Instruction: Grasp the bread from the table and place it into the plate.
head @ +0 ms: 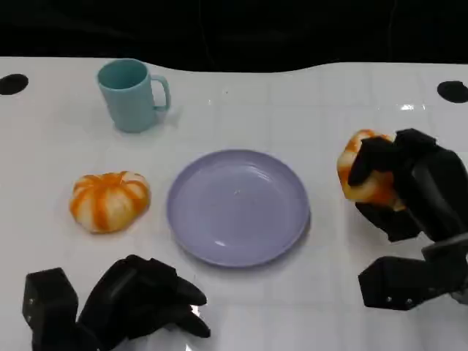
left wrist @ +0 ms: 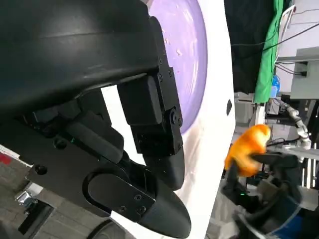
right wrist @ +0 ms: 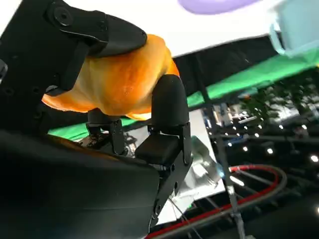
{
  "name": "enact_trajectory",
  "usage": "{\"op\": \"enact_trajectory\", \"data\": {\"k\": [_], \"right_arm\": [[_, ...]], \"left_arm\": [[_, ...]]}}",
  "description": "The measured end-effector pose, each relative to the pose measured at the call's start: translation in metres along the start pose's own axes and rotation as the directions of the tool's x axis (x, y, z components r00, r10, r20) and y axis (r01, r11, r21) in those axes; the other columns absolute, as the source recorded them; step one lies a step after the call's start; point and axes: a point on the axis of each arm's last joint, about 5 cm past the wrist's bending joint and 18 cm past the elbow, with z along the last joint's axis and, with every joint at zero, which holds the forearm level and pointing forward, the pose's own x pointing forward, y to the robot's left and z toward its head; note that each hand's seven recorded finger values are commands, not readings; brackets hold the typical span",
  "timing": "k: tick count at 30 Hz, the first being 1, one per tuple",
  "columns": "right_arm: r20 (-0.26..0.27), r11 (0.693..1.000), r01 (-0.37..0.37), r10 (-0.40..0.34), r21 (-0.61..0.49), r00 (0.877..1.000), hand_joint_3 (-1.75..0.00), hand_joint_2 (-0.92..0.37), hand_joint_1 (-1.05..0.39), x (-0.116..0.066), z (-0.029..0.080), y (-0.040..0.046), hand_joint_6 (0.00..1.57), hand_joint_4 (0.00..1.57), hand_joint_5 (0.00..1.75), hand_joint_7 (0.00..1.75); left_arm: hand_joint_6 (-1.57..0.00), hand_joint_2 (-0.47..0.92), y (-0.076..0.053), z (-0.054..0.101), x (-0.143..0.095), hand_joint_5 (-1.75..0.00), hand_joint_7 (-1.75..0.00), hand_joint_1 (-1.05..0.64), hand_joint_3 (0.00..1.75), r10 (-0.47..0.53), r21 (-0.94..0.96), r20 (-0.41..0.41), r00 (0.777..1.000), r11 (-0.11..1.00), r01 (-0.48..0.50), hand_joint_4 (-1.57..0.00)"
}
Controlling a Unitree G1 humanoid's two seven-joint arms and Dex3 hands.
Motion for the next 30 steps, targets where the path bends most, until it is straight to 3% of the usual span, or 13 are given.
{"op": "enact_trajectory", "data": {"k": [8, 11, 12, 15, 17, 19, 30], "right_arm": [[0.045, 0.996, -0.051, 0.048, 0.070, 0.998, -1.61, -0.15, -0.13, 0.014, 0.014, -0.0040, 0.76, 1.02, 1.75, 1.74], [0.047, 0.994, -0.068, 0.064, 0.087, 0.997, -1.59, -0.20, -0.14, 0.018, 0.017, -0.0048, 0.77, 1.00, 1.75, 1.69], [0.060, 0.987, -0.115, 0.109, 0.111, 0.992, -1.56, -0.23, -0.15, 0.023, 0.022, -0.0024, 0.78, 1.00, 1.75, 1.69], [0.153, 0.950, -0.253, 0.227, 0.182, 0.962, -1.52, -0.23, -0.14, 0.041, 0.047, 0.0117, 0.78, 1.00, 1.75, 1.69], [0.218, 0.932, -0.295, 0.249, 0.212, 0.944, -1.51, -0.23, -0.14, 0.052, 0.063, 0.0205, 0.79, 1.01, 1.75, 1.70], [0.247, 0.922, -0.312, 0.255, 0.230, 0.935, -1.51, -0.25, -0.15, 0.059, 0.072, 0.0256, 0.78, 1.01, 1.75, 1.70], [0.225, 0.874, -0.395, 0.340, 0.282, 0.913, -1.44, -0.33, -0.20, 0.061, 0.081, 0.0483, 0.76, 0.97, 1.75, 1.67]], "left_arm": [[-1.56, 0.77, -0.001, 0.000, 0.001, -0.21, 0.00, -1.05, 0.00, -0.002, -0.002, 0.001, 1.000, 1.000, 0.002, -1.56], [-1.56, 0.77, -0.001, 0.000, 0.000, -0.21, 0.00, -1.05, 0.00, 0.000, -0.002, 0.000, 1.000, 1.000, 0.000, -1.57], [-1.55, 0.77, 0.000, 0.000, 0.000, -0.21, 0.00, -1.05, 0.00, 0.001, -0.001, -0.002, 1.000, 1.000, -0.001, -1.57], [-1.55, 0.77, -0.002, 0.000, 0.001, -0.20, 0.00, -1.05, 0.00, -0.005, -0.002, 0.002, 1.000, 1.000, 0.005, -1.57], [-1.55, 0.77, -0.003, 0.000, 0.002, -0.20, 0.00, -1.05, 0.00, -0.009, -0.004, 0.004, 1.000, 1.000, 0.009, -1.57], [-1.55, 0.77, -0.002, -0.001, 0.001, -0.20, 0.00, -1.05, 0.00, -0.007, -0.004, 0.002, 1.000, 1.000, 0.007, -1.57], [-1.55, 0.77, -0.002, -0.001, 0.000, -0.19, 0.00, -1.05, 0.00, -0.004, -0.003, -0.001, 1.000, 1.000, 0.004, -1.57]]}}
